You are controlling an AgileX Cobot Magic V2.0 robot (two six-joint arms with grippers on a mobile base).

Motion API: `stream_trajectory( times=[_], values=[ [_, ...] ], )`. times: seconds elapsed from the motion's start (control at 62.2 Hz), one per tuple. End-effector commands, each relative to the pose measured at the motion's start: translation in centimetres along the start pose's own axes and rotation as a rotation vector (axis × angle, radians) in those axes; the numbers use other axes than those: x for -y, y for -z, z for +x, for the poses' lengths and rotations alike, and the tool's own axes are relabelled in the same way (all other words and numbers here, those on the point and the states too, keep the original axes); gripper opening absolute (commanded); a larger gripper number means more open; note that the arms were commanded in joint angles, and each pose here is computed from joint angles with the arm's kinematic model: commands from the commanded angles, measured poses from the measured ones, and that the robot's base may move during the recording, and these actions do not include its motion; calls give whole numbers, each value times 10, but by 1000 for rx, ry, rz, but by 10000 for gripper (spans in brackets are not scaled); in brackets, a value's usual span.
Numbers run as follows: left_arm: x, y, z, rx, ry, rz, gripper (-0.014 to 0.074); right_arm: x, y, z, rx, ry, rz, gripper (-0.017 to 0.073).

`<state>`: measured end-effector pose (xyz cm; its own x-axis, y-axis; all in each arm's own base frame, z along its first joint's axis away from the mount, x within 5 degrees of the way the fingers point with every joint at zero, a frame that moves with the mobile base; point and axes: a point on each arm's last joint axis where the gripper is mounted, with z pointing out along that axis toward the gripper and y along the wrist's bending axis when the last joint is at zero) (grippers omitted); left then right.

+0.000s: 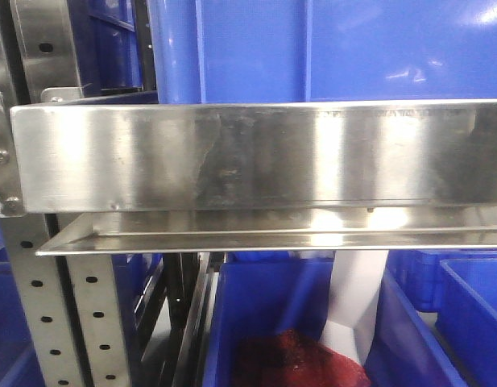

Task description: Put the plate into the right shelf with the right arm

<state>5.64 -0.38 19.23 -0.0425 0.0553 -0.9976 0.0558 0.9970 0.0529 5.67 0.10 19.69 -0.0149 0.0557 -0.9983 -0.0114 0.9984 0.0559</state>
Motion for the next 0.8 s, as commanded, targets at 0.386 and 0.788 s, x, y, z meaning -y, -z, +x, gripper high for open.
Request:
stream_trajectory(
  times=[0.386, 0.788],
  values=[
    [-2, 1, -5, 86, 9, -18, -47, 1, 2, -14, 149, 12, 11, 28],
    [-2, 1, -5, 86, 9, -18, -47, 1, 2, -14, 149, 12, 11, 28]
  ],
)
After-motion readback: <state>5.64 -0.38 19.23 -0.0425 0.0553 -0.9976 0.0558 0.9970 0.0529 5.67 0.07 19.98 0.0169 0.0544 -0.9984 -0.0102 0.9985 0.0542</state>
